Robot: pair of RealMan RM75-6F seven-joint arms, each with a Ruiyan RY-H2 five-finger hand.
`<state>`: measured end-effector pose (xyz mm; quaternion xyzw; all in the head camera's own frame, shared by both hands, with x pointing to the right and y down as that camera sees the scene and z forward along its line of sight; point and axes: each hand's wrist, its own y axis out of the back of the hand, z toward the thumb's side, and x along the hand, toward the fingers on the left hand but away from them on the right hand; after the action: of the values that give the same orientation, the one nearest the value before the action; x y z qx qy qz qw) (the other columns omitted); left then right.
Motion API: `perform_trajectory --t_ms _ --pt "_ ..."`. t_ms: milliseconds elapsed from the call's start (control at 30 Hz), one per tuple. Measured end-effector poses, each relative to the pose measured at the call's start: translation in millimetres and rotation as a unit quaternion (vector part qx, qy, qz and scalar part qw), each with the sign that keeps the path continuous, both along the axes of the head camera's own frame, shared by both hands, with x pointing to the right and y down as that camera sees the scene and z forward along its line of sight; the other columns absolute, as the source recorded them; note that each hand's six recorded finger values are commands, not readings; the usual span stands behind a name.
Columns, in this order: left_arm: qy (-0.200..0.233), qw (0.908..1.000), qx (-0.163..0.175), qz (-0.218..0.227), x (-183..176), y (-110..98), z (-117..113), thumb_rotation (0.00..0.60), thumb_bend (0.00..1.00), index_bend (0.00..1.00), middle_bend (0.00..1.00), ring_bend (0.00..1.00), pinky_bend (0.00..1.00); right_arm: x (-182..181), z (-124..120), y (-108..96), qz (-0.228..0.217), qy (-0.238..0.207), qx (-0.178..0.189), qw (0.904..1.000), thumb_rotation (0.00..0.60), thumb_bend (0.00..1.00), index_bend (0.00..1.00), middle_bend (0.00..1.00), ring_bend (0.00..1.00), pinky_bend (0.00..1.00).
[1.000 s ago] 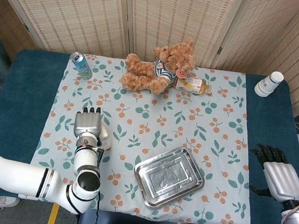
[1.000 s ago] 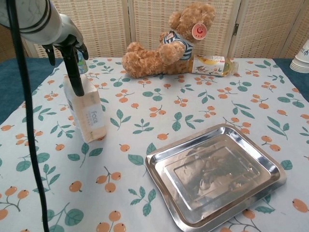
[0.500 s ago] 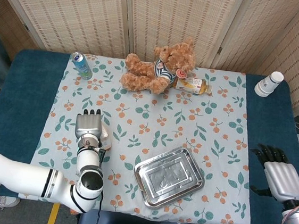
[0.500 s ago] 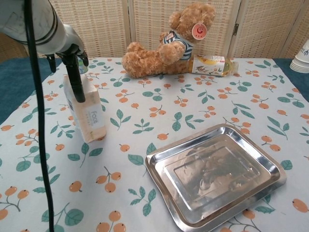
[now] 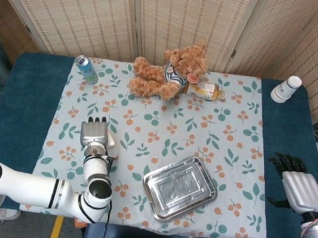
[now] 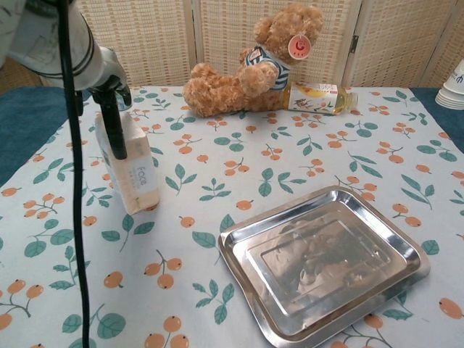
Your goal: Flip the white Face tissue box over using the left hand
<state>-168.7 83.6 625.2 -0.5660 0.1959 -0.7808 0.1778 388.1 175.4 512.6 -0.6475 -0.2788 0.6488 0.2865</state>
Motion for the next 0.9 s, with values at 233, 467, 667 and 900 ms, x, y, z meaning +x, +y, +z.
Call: perform_trajectory --t_ms 233,467,667,900 --pt "0.001 1.0000 -0.003 -0.005 3.1 1.0 4.5 0.600 0.11 0.00 0.10 0.03 0.21 0.2 0.9 0.2 0.002 -0.001 -0.003 1.0000 0.600 0.12 0.15 0.05 0.00 0.00" --pt "0.006 1.0000 -0.004 -0.006 7.9 0.9 4.7 0.600 0.11 0.00 0.10 0.03 0.22 1.2 0.9 -0.2 0.003 -0.001 -0.003 1.0000 0.600 0.12 0.15 0.04 0.00 0.00" --pt "0.002 1.0000 -0.001 -0.005 9.9 -0.2 7.5 0.600 0.11 0.00 0.10 0.03 0.22 1.0 0.7 0.1 0.002 -0.003 -0.004 1.0000 0.600 0.12 0.15 0.04 0.00 0.00" --pt "-0.012 0.9999 -0.002 -0.004 4.2 -0.5 13.5 0.600 0.11 0.00 0.11 0.04 0.23 2.2 0.9 0.1 0.003 -0.001 -0.004 1.0000 0.600 0.12 0.15 0.05 0.00 0.00"
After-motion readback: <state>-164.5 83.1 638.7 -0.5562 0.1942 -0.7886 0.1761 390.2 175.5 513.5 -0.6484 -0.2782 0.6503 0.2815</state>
